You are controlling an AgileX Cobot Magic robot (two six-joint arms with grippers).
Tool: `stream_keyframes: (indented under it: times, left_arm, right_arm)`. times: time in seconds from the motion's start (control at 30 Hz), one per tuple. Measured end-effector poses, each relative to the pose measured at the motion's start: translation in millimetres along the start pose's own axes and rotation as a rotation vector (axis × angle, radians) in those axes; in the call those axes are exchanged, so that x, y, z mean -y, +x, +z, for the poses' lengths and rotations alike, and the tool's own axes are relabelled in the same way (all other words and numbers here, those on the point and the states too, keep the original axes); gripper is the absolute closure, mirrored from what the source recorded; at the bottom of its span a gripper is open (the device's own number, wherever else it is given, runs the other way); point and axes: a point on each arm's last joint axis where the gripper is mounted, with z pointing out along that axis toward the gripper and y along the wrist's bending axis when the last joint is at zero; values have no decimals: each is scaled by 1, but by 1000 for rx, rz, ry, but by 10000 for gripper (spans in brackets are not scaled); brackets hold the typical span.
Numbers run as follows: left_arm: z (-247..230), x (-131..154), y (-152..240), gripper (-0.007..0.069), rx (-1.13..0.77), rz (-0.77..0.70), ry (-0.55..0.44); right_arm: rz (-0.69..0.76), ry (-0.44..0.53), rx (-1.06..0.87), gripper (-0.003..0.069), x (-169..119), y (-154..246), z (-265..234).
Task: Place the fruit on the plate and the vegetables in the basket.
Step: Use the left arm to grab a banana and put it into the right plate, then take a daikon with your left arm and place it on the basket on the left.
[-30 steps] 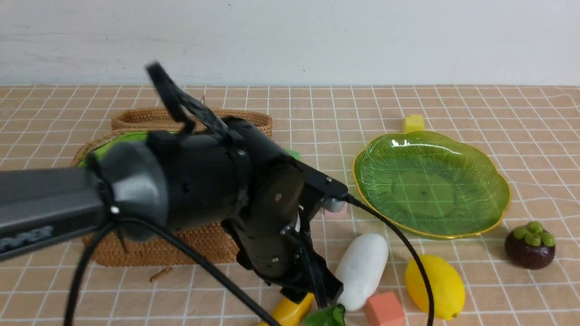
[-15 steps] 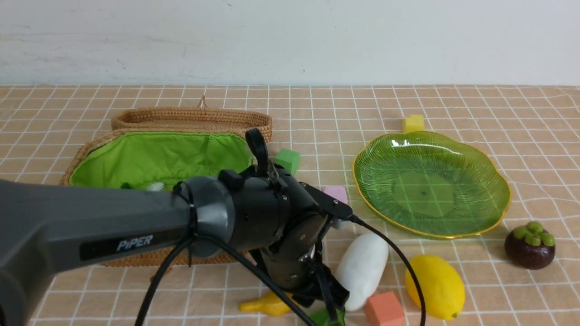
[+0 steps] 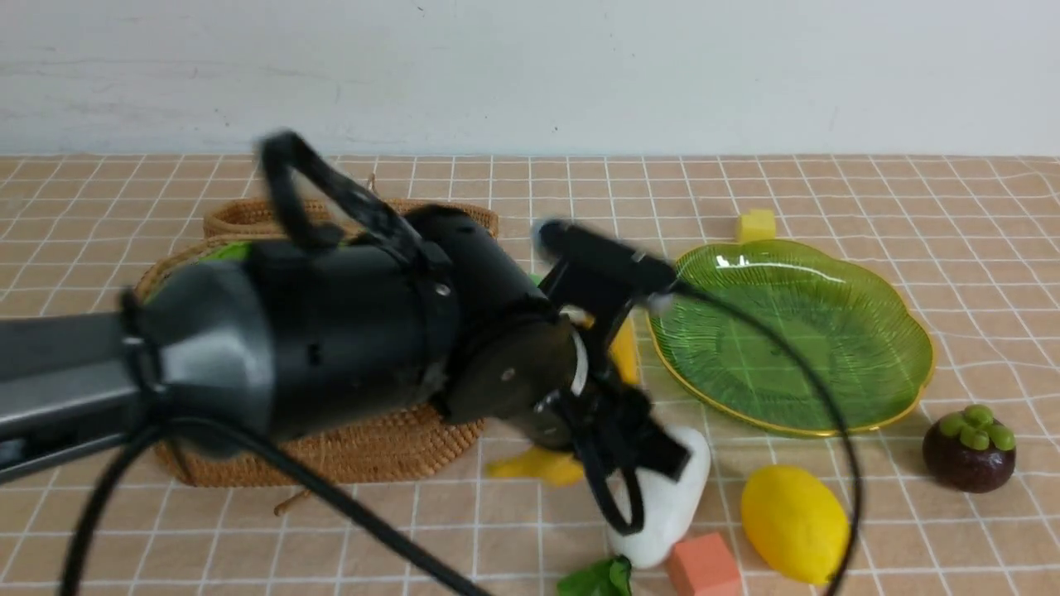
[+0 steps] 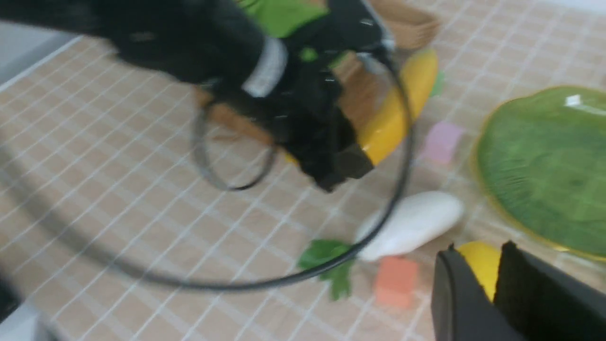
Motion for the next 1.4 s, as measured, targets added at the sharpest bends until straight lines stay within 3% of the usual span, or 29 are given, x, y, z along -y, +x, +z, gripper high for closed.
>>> stream_keyframes:
  times: [0.17, 0.33, 0.53, 0.8, 0.93, 1.1, 1.17, 1.2, 1.27, 1.3, 1.33, 1.4]
  left_arm:
    - [19, 11, -43, 318, 184, 126, 55]
    - [77, 21, -72, 318, 210, 239, 64]
    - [144, 25, -80, 311, 178, 264, 58]
    - [157, 26, -81, 50, 126, 265, 55]
    - [122, 21, -80, 11, -55, 258, 51]
    - [71, 14, -82, 102, -227, 163, 32]
    - [40, 11, -82, 228, -313, 105, 16]
    - [40, 10, -81, 238, -318, 103, 15]
    - [26, 9, -81, 372, -330, 61, 12]
    - [26, 10, -80, 381, -332, 59, 15]
    - [24, 11, -75, 450, -355, 45, 33]
    - [28, 14, -63, 481, -401, 34, 60]
  right_arm:
    - [87, 71, 26, 505, 7, -2, 0]
    - [114, 51, -6, 505, 5, 1, 0]
    - [125, 10, -89, 505, 0, 8, 0]
    - [104, 32, -118, 505, 2, 11, -1]
    - [62, 70, -107, 505, 3, 13, -6]
    - [36, 93, -81, 505, 0, 16, -15]
    - [32, 96, -60, 505, -3, 17, -20]
    - [31, 97, -60, 505, -4, 17, -21]
    - [28, 98, -43, 505, -6, 19, -25]
    - [27, 99, -40, 505, -6, 19, -26]
    - [26, 102, -35, 505, -7, 20, -27]
    - [24, 102, -33, 505, -8, 20, -28]
